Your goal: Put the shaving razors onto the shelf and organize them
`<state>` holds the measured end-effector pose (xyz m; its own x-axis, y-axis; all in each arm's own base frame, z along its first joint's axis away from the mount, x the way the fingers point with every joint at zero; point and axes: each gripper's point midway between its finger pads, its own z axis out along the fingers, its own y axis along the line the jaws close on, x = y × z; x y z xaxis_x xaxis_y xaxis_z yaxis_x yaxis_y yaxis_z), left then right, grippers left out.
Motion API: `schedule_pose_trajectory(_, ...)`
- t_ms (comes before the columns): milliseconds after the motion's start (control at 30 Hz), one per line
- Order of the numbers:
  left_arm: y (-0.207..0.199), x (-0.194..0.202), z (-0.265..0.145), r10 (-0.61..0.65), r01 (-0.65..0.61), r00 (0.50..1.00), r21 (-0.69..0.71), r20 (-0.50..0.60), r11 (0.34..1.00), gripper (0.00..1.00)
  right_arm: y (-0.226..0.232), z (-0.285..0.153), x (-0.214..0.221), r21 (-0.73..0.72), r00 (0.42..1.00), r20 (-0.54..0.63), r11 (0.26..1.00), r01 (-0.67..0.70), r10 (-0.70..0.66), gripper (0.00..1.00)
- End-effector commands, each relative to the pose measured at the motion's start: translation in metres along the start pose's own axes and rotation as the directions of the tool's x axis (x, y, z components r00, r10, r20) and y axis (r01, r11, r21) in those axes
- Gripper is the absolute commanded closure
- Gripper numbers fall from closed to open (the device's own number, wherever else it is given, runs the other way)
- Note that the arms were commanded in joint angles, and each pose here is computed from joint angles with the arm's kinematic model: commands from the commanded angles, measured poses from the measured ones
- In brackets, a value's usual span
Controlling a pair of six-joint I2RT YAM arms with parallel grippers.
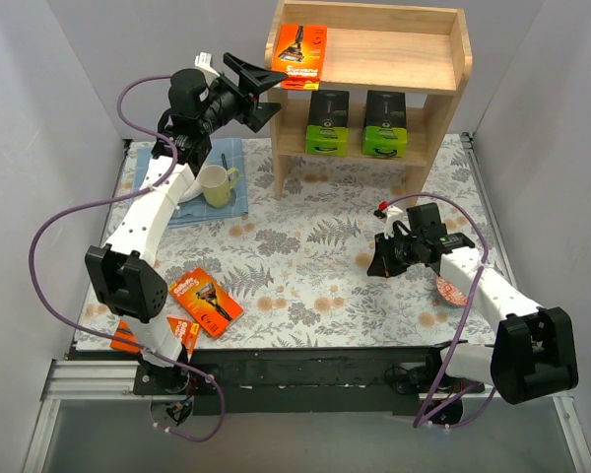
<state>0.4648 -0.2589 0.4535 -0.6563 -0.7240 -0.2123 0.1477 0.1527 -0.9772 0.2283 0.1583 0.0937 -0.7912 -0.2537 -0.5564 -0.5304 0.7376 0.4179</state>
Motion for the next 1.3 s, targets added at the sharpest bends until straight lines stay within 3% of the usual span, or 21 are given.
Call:
schedule_pose_trajectory(0,-0.059,0.015,-0.054,0.156,-0.157,0.988,0.117,0.011,0.981,0.14,0.008,-0.011,-0.033,-0.017,0.994,0.089,0.998,0.059,-0.058,0.98)
schedule_pose_trajectory(33,-0.057,0.017,-0.058,0.182,-0.181,0.983,0.114,0.006,0.977,0.14,0.008,-0.011,-0.033,-0.017,0.995,0.088,0.998,0.057,-0.055,0.98)
schedule_pose_trajectory(100,-0.046,0.021,-0.063,0.258,-0.257,0.966,0.097,0.004,0.961,0.28,0.008,-0.011,-0.033,-0.02,0.994,0.09,0.998,0.059,-0.057,0.98)
schedule_pose_trajectory(133,-0.039,0.019,-0.062,0.265,-0.266,0.964,0.071,0.018,0.961,0.44,0.01,-0.011,-0.033,-0.024,0.994,0.094,0.998,0.057,-0.055,0.98)
schedule_pose_trajectory(167,-0.033,0.016,-0.061,0.274,-0.275,0.961,0.051,0.027,0.96,0.76,0.01,-0.011,-0.032,-0.028,0.994,0.094,0.998,0.056,-0.053,0.98)
schedule_pose_trajectory(200,-0.028,0.013,-0.059,0.283,-0.284,0.958,0.031,0.039,0.958,0.93,0.01,-0.01,-0.032,-0.029,0.994,0.096,0.998,0.054,-0.051,0.98)
schedule_pose_trajectory(233,-0.025,0.01,-0.056,0.289,-0.29,0.956,0.018,0.05,0.957,1.0,0.011,-0.011,-0.032,-0.03,0.993,0.102,0.998,0.057,-0.053,0.98)
schedule_pose_trajectory(1033,-0.025,-0.004,0.007,0.189,-0.193,0.981,0.082,0.05,0.978,1.0,-0.007,-0.022,-0.014,0.005,0.991,0.134,1.0,-0.028,0.027,0.98)
schedule_pose_trajectory(1167,-0.02,0.001,0.001,0.188,-0.19,0.982,0.069,0.036,0.979,1.0,0.004,-0.029,-0.037,-0.045,0.984,0.176,0.999,0.018,-0.01,0.98)
schedule_pose_trajectory(1267,-0.016,0.005,-0.004,0.216,-0.217,0.976,0.062,0.027,0.974,1.0,0.021,-0.045,-0.079,-0.09,0.967,0.25,0.993,0.078,-0.053,0.99)
